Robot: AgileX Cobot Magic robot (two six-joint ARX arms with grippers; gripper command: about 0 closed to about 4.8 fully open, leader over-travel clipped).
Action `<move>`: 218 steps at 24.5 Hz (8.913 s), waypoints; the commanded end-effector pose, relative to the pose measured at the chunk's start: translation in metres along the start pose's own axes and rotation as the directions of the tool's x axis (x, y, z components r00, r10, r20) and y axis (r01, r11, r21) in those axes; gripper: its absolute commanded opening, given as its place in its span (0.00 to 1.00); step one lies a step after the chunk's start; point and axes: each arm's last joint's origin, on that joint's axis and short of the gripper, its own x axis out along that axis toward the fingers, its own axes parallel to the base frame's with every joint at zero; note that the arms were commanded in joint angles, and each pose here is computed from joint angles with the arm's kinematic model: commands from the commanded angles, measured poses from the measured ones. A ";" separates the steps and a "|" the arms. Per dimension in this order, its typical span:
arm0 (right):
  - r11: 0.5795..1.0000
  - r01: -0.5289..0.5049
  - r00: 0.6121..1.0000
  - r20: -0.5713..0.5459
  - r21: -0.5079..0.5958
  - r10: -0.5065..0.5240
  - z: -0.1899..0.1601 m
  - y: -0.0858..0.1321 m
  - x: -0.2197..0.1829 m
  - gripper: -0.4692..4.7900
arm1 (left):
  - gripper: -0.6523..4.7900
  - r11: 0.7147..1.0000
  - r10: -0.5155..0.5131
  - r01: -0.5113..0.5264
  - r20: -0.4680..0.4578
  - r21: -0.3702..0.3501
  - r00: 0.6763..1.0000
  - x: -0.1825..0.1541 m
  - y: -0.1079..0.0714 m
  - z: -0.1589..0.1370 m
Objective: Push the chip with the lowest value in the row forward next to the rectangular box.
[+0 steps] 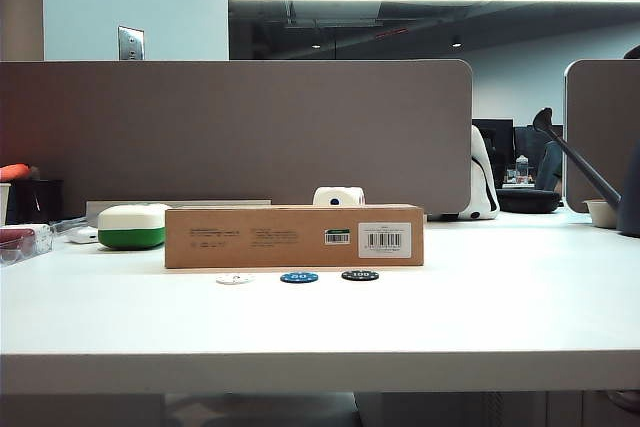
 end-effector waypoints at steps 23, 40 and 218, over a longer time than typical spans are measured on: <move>1.000 -0.009 1.000 0.009 0.017 0.009 0.000 0.000 0.000 0.07 | 0.11 0.916 -0.392 0.401 -0.222 -0.002 0.893 0.012 -0.046 0.045; 0.849 -0.252 0.963 0.035 0.464 0.267 0.003 0.008 -0.001 0.07 | 0.11 0.907 -0.363 0.421 -0.539 -0.016 0.760 0.091 -0.083 0.055; 0.810 -0.505 0.463 -0.699 0.297 0.545 0.008 0.273 0.273 0.07 | 0.11 0.879 -0.420 0.477 -0.516 -0.025 0.746 0.088 -0.092 0.060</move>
